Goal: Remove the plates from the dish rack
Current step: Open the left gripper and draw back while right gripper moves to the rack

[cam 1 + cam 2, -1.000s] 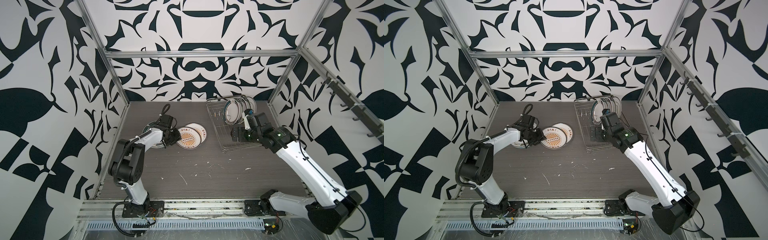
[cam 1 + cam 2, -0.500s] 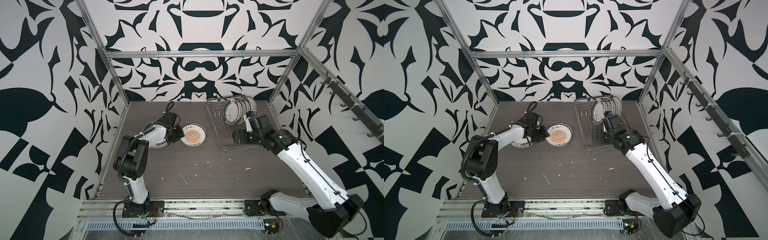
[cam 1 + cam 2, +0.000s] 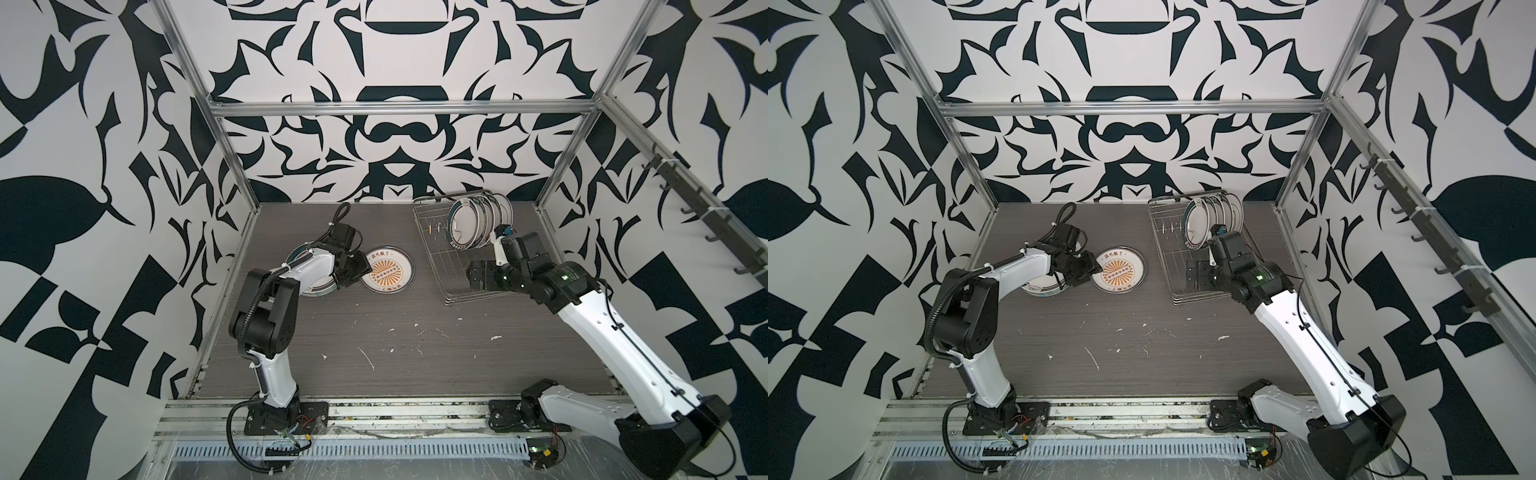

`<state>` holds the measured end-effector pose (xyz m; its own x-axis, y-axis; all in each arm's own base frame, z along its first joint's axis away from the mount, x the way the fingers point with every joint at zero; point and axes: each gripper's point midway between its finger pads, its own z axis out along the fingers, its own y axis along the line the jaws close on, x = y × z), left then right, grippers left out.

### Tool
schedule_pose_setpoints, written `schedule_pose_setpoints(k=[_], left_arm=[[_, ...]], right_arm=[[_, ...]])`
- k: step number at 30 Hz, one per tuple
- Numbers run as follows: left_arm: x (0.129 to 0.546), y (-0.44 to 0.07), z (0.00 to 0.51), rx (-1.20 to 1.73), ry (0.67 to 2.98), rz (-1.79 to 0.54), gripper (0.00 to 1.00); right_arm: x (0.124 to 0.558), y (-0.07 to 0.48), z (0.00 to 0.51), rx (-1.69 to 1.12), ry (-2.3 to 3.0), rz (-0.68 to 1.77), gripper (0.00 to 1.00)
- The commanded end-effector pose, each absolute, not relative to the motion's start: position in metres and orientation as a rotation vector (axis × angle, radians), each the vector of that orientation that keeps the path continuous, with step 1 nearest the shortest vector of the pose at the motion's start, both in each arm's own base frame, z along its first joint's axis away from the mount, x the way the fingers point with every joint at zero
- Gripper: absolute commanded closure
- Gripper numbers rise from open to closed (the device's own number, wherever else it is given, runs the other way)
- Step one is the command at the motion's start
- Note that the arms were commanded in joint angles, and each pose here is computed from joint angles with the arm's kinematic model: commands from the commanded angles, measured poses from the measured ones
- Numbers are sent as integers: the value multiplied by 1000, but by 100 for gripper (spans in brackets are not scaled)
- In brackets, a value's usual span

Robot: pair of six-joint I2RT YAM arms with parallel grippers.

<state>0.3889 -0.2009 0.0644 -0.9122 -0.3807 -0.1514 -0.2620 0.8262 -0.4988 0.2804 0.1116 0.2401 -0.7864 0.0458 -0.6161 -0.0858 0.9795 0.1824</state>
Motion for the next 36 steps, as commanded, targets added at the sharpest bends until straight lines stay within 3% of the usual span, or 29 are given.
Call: schedule_pose_setpoints(k=[1, 24, 36], left_arm=[[389, -203, 59, -495, 2797, -689, 42], [398, -216, 60, -477, 2815, -698, 39], [370, -180, 89, -444, 2813, -499, 36]], right_arm=[[278, 111, 248, -26, 2435, 281, 1], [272, 107, 245, -25, 2430, 282, 1], [275, 107, 241, -22, 2440, 276, 1]])
